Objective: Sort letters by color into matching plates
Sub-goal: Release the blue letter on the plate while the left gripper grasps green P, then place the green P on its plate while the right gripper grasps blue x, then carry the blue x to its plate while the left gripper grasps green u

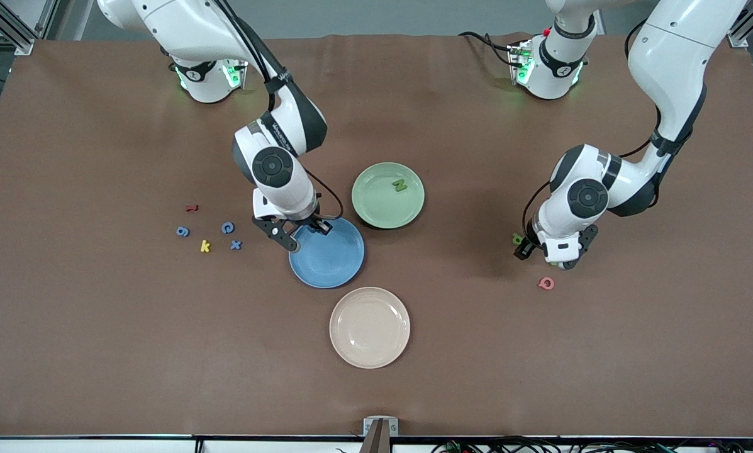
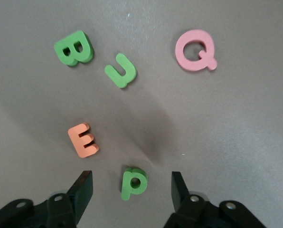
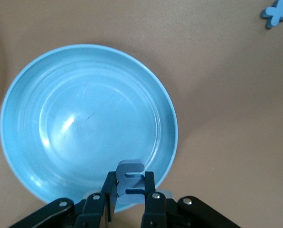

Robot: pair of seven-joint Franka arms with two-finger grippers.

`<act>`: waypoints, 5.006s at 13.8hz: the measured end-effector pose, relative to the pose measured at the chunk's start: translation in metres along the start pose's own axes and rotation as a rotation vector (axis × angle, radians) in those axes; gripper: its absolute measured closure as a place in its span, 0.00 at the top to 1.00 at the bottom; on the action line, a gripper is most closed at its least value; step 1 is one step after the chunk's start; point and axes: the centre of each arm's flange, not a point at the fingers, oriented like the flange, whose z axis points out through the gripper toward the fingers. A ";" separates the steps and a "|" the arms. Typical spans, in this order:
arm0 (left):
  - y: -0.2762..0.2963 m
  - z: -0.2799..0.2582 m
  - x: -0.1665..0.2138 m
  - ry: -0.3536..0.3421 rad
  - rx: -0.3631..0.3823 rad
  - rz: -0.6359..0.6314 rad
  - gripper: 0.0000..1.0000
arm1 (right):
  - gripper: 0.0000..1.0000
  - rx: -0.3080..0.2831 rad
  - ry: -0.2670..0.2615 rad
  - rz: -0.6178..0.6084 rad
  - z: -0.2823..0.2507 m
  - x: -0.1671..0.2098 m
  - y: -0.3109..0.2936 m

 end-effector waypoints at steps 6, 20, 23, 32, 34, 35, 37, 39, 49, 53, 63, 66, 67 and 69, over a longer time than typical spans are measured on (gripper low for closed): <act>-0.010 0.016 -0.012 -0.011 -0.029 0.011 0.66 | 0.27 0.005 0.004 0.027 0.033 0.018 -0.015; -0.009 0.023 -0.014 -0.017 -0.051 0.012 0.27 | 1.00 -0.066 -0.041 -0.106 0.001 0.051 0.011; -0.001 0.014 -0.017 -0.012 -0.070 -0.031 0.27 | 1.00 -0.044 -0.034 -0.217 -0.009 0.075 0.046; 0.043 -0.020 -0.136 -0.022 -0.127 0.090 0.27 | 1.00 0.026 0.045 -0.529 0.037 0.143 0.154; 0.049 -0.020 -0.178 -0.023 -0.125 0.147 0.27 | 1.00 0.036 0.065 -0.561 0.037 0.154 0.160; 0.052 -0.021 -0.197 -0.024 -0.127 0.162 0.27 | 0.99 0.040 0.073 -0.573 0.040 0.160 0.165; 0.060 -0.028 -0.231 -0.025 -0.143 0.157 0.27 | 0.96 0.040 0.080 -0.584 0.050 0.166 0.171; 0.069 -0.037 -0.263 -0.029 -0.167 0.147 0.27 | 0.80 0.032 0.072 -0.588 0.060 0.165 0.173; 0.094 -0.017 -0.343 -0.070 -0.168 0.121 0.27 | 0.59 0.020 0.055 -0.590 0.074 0.159 0.173; 0.098 -0.011 -0.334 -0.043 -0.172 0.123 0.54 | 0.56 0.017 0.052 -0.569 0.075 0.148 0.165; 0.111 -0.082 -0.223 0.144 -0.158 0.205 1.00 | 0.27 0.016 0.048 -0.570 0.071 0.142 0.162; 0.105 -0.092 -0.159 0.173 -0.132 0.249 0.98 | 0.27 0.011 0.039 -0.564 0.070 0.142 0.162; 0.100 -0.091 -0.134 0.176 -0.119 0.263 0.96 | 0.27 -0.005 0.014 -0.552 0.070 0.140 0.162; 0.086 -0.085 -0.085 0.179 -0.087 0.323 0.96 | 0.27 -0.039 -0.038 -0.490 0.065 0.132 0.155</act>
